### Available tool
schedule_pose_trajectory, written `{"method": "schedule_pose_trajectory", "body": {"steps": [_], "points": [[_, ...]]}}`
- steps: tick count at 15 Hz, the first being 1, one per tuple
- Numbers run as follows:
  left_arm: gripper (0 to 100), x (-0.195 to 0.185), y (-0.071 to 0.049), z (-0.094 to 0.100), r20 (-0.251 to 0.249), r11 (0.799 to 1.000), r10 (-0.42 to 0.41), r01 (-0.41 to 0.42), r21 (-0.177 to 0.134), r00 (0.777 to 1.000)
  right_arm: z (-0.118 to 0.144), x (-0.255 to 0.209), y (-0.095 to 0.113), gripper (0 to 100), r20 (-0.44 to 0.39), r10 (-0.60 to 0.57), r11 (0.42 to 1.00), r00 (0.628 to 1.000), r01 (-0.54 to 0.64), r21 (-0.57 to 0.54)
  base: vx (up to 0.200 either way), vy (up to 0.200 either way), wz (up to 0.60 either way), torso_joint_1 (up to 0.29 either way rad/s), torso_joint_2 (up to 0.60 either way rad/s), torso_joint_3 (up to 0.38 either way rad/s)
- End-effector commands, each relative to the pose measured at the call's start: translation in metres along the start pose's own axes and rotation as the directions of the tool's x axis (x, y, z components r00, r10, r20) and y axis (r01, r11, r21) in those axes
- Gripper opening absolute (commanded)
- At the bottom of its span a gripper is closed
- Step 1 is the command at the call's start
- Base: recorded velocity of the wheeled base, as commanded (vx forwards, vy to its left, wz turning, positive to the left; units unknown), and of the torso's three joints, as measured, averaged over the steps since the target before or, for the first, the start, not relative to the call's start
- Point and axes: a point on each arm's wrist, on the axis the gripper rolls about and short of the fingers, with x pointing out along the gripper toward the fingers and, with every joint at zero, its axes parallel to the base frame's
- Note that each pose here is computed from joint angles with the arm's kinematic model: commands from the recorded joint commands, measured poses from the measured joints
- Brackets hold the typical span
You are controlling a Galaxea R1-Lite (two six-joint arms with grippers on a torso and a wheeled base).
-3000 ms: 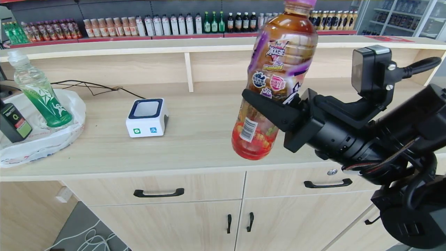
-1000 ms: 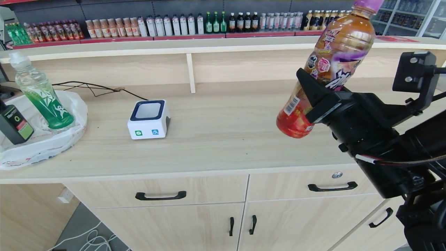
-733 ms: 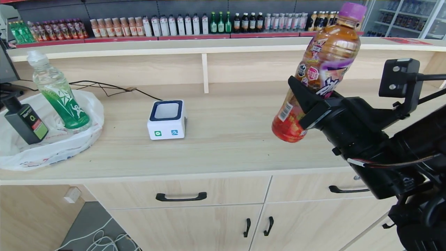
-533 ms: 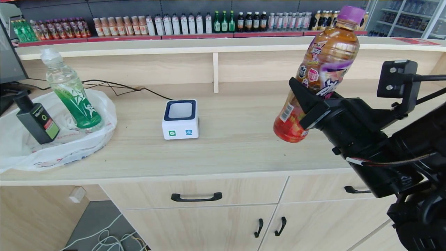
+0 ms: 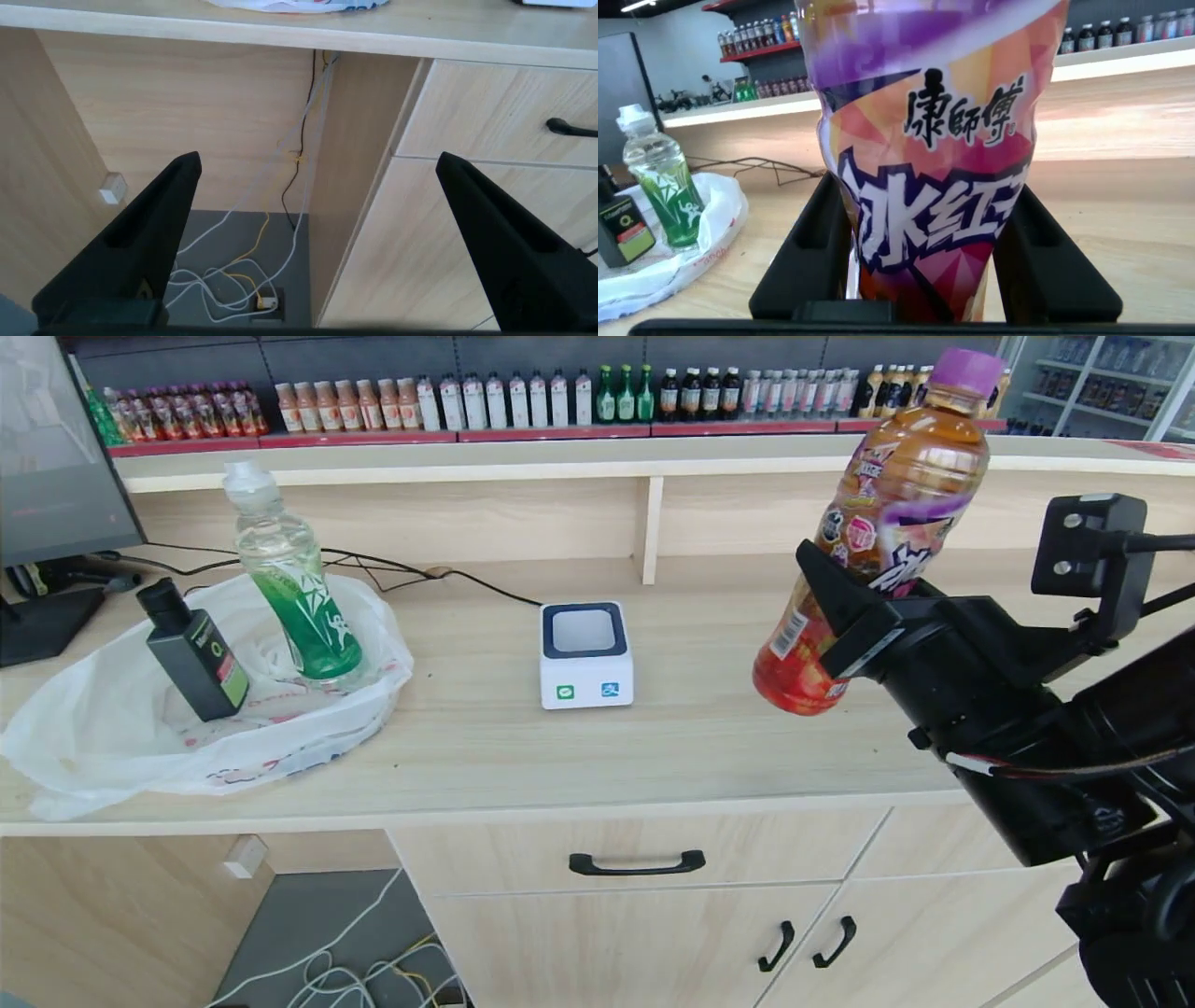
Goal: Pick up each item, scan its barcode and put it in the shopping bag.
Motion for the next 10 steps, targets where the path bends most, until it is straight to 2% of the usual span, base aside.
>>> {"method": "schedule_pose_trajectory", "body": {"steps": [1,7,8,10], "points": [[100,0.0,0.0,0.0,0.0,1.0,0.002,-0.002,-0.005,1.0,0.005,0.01,-0.001,0,0.041,-0.036,0.999,0.998,0.036,0.001,0.0,0.2,0.0,0.012,0.0,0.002],[100,0.0,0.0,0.0,0.0,1.0,0.0,0.0,-0.002,1.0,0.003,0.006,-0.002,0,0.025,-0.031,0.999,0.999,0.03,0.03,0.0,0.2,0.0,-0.001,0.0,0.005],[100,0.0,0.0,0.0,0.0,1.0,0.0,0.0,0.002,1.0,0.0,-0.002,-0.004,0,-0.003,-0.03,0.999,1.0,0.03,0.02,0.0,0.2,0.0,0.002,0.0,-0.002],[100,0.0,0.0,0.0,0.0,1.0,0.0,0.0,0.004,1.0,0.002,-0.008,-0.006,0,-0.01,-0.033,0.999,0.999,0.033,0.009,0.0,0.0,0.0,0.0,0.0,0.0]]}}
